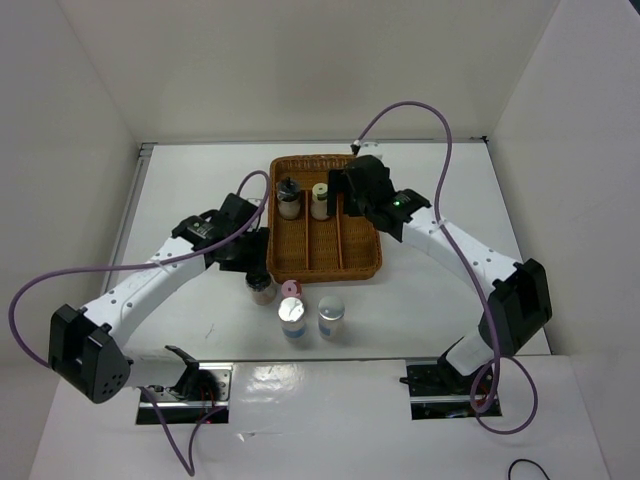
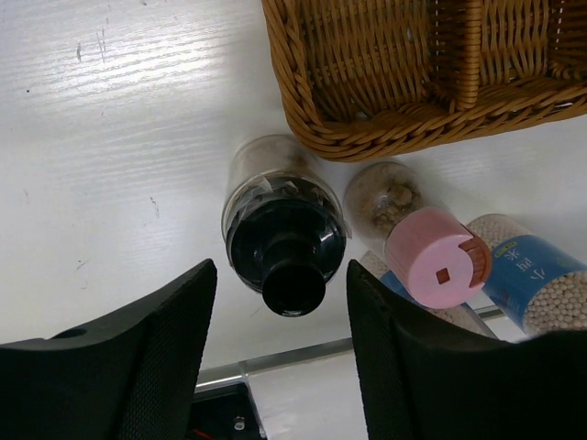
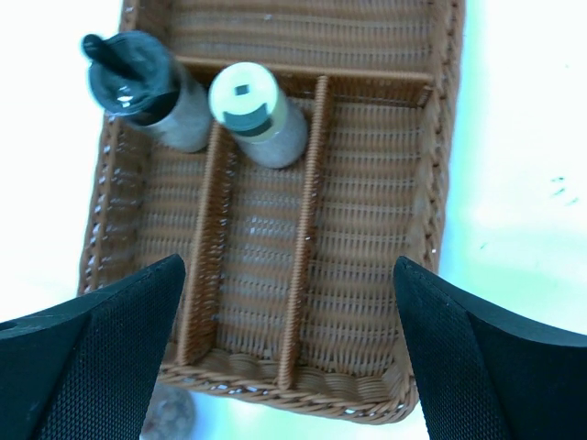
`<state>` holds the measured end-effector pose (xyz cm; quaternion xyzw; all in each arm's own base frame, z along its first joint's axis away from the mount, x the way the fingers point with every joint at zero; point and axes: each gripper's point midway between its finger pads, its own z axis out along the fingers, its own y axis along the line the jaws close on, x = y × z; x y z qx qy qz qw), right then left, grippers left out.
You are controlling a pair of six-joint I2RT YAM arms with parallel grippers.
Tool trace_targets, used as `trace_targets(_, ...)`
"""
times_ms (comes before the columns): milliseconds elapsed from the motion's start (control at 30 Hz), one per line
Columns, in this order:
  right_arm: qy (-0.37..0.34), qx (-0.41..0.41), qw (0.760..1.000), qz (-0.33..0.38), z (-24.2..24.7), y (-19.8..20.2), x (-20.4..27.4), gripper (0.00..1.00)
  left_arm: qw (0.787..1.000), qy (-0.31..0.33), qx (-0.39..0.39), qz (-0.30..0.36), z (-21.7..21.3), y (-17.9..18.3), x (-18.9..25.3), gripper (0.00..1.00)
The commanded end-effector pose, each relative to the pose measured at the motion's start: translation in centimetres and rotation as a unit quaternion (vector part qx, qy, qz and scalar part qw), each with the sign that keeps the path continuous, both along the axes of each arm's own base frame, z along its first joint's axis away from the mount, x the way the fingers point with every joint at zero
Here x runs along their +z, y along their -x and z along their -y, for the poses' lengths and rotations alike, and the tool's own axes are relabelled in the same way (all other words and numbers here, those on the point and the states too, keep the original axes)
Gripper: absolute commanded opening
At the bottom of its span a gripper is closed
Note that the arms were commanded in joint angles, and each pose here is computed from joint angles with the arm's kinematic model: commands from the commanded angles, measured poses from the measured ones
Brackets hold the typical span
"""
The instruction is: Organize the condiment bottles
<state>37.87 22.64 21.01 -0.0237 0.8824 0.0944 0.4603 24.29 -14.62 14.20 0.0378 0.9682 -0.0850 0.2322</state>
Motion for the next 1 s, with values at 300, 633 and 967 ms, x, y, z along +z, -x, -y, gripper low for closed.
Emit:
trace_targets(300, -0.032, 0.044, 0.998, 0.013, -2.8, 2.0, 1.8, 0.98, 1.000, 0.006, -0.005, 0.000, 0.6, -0.4, -0.9, 0.58)
trace_targets(633, -0.038, 0.091, 0.995, -0.018, -4.4, 4.5, 0.2, 0.98, 1.000, 0.006, -0.015, 0.000, 0.8, -0.5, -0.6, 0.25)
trace_targets(967, -0.033, 0.229, 0.971, -0.052, -10.0, 9.7, -2.0, 0.98, 0.998, 0.009, 0.002, 0.068, 0.0, -1.5, 6.7, 0.20)
